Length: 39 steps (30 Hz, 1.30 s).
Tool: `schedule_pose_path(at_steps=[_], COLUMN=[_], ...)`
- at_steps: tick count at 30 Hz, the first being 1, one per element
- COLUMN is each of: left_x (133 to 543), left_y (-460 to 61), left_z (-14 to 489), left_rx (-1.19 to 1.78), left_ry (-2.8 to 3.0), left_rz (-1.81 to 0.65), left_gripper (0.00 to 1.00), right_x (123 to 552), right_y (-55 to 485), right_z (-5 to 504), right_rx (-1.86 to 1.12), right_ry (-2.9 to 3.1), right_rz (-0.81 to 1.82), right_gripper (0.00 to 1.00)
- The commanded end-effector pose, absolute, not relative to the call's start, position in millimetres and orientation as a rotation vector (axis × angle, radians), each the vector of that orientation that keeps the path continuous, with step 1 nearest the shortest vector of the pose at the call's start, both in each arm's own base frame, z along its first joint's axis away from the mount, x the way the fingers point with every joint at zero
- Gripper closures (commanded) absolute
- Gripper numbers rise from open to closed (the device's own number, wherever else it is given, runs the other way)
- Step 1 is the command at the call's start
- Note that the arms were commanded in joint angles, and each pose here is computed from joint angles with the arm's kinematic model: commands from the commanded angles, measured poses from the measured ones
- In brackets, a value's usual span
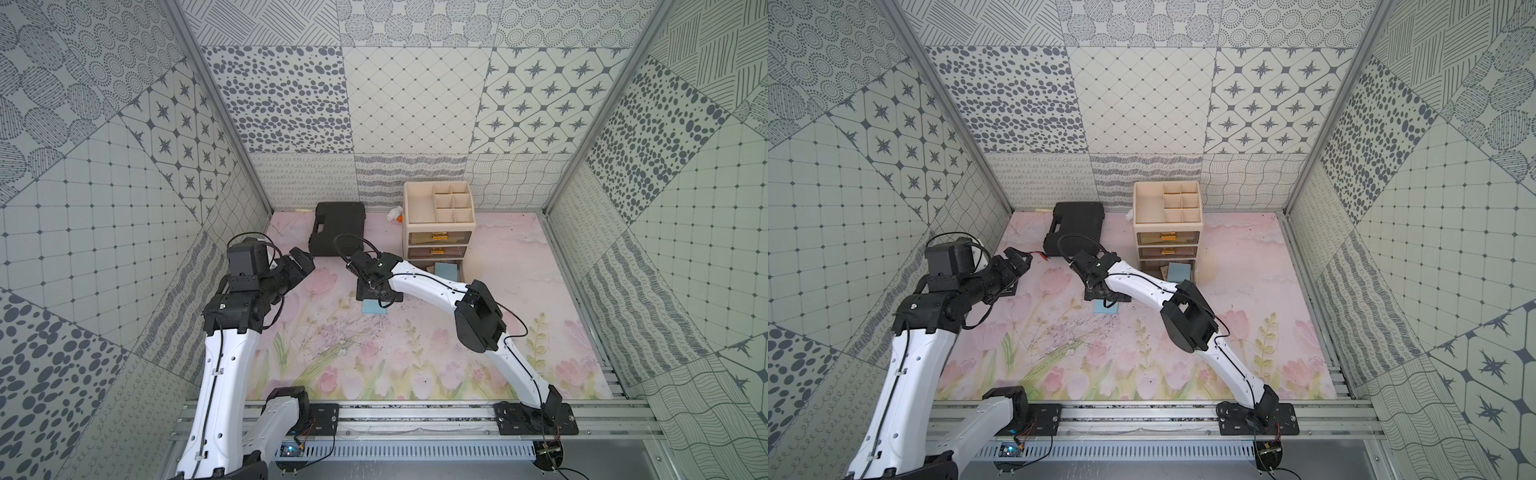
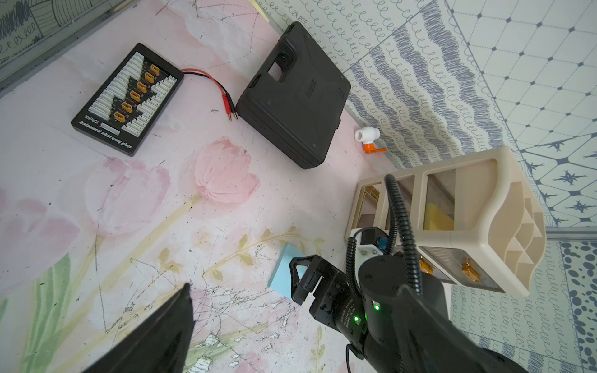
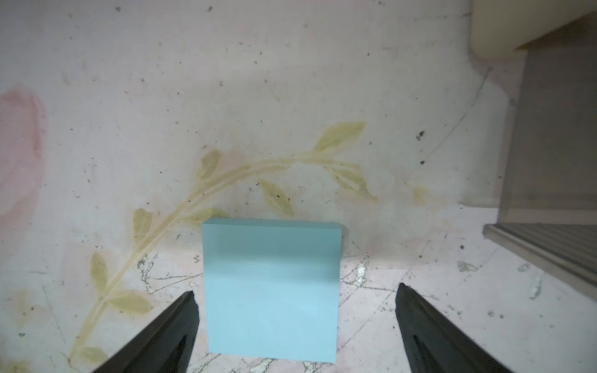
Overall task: Please put the sticky notes in the drawer by color
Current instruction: Pick up the sticky notes from the center of the board.
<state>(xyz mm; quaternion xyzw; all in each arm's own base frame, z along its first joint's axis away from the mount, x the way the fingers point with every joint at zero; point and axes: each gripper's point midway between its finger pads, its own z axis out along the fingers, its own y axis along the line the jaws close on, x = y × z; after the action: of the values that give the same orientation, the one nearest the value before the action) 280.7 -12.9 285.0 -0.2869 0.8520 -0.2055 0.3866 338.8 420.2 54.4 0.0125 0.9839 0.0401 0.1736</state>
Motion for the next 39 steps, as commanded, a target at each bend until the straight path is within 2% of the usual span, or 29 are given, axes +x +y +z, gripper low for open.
schedule_pose_path(at_steps=[1, 39], left_x=[277, 278], left_y=[-16, -9], left_z=[283, 274], left_rx=[-0.724, -0.704], left_ry=[2.178, 2.186], left_rz=[-0.543, -0.481], left_gripper=[0.01, 0.01], right_x=[333, 325], right_y=[425, 419], right_z=[51, -19], right_rx=[0.114, 0.107], right_ry=[2.831, 2.838], right_rz=[0.131, -0.188], right_gripper=[0.01, 0.01])
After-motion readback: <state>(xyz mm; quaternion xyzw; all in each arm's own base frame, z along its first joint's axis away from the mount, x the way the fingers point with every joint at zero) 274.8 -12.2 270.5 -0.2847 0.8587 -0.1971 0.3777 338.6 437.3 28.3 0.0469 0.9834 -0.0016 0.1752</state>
